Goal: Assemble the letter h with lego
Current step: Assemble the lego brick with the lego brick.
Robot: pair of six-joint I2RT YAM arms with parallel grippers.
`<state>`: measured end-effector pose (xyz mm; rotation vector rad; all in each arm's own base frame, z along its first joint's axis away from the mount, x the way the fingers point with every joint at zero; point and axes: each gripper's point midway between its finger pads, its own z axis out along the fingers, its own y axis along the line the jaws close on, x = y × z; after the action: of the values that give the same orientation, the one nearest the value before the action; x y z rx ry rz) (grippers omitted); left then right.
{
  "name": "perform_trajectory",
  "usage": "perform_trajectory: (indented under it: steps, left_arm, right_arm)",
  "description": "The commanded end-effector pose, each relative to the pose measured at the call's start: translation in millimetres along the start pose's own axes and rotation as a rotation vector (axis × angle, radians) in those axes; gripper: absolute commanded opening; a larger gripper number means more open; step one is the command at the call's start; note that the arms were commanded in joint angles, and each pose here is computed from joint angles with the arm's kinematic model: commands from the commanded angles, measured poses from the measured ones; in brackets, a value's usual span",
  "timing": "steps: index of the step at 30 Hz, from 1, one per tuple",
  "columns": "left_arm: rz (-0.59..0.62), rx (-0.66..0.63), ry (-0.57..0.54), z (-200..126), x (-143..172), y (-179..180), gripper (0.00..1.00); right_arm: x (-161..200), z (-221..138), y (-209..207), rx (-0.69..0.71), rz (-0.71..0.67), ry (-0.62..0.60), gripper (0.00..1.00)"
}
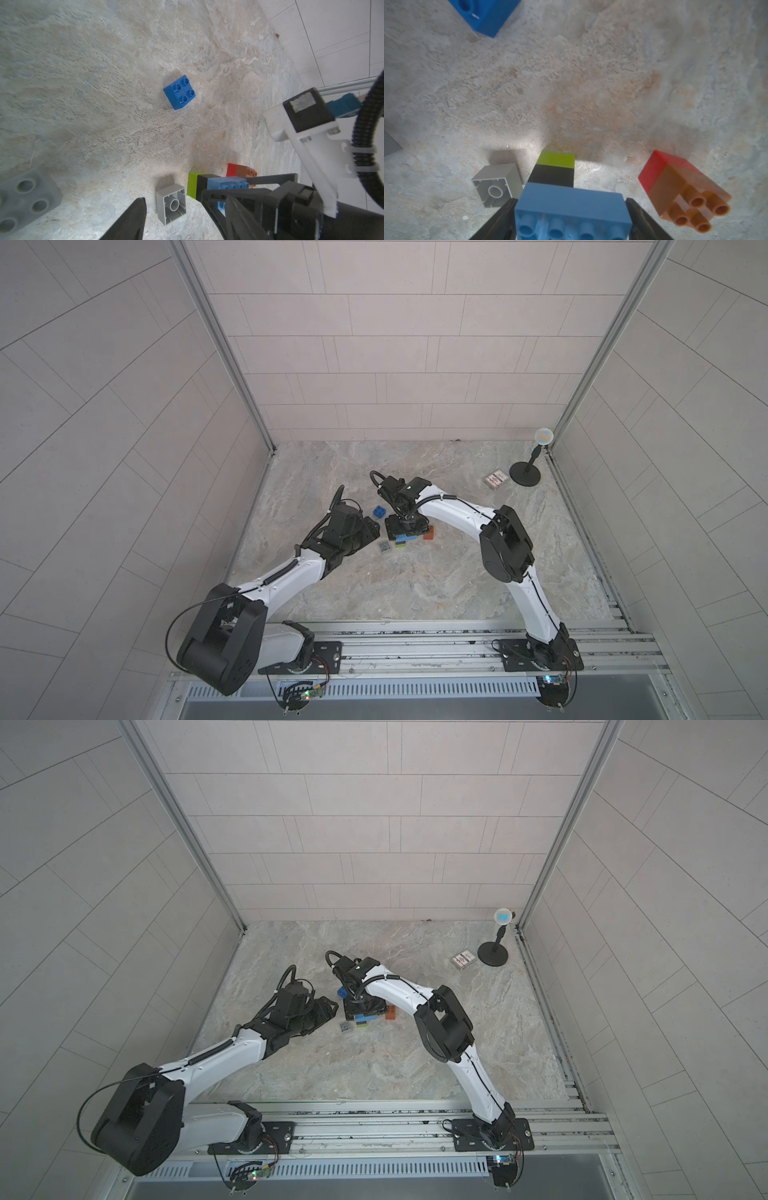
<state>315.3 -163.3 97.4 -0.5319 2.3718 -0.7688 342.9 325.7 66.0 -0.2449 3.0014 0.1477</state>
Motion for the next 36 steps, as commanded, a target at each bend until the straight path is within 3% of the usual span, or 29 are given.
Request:
perform_trajectory:
  steps: [1, 8, 11, 16, 22, 26, 36]
  left_arm:
    - [0.018, 0.028, -0.009, 1, -4, -6, 0.73]
    - [0.033, 0.085, -0.004, 0, -5, -18, 0.76]
    - [0.057, 0.138, 0.033, 4, 1, -31, 0.77]
    - [0.142, 0.218, 0.141, 16, 26, -62, 0.77]
    - [0.152, 0.241, 0.235, 35, 48, -70, 0.75]
    - [0.133, 0.22, 0.262, 45, 54, -63, 0.72]
    - [0.133, 0.182, 0.304, 58, 61, -55, 0.64]
  right_arm:
    - [-16, -46, 9, -0.06, 0.01, -0.121, 0.89]
    - [-33, -94, -15, -0.072, 0.077, -0.274, 0.92]
    - [-26, -98, -47, -0.098, 0.143, -0.294, 0.86]
    - [-11, -66, -101, -0.181, 0.281, -0.252, 0.76]
    - [-6, -25, -133, -0.146, 0.333, -0.158, 0.59]
    - [-9, -3, -140, -0.165, 0.365, -0.108, 0.47]
    - [-16, 28, -128, -0.237, 0.364, -0.047, 0.35]
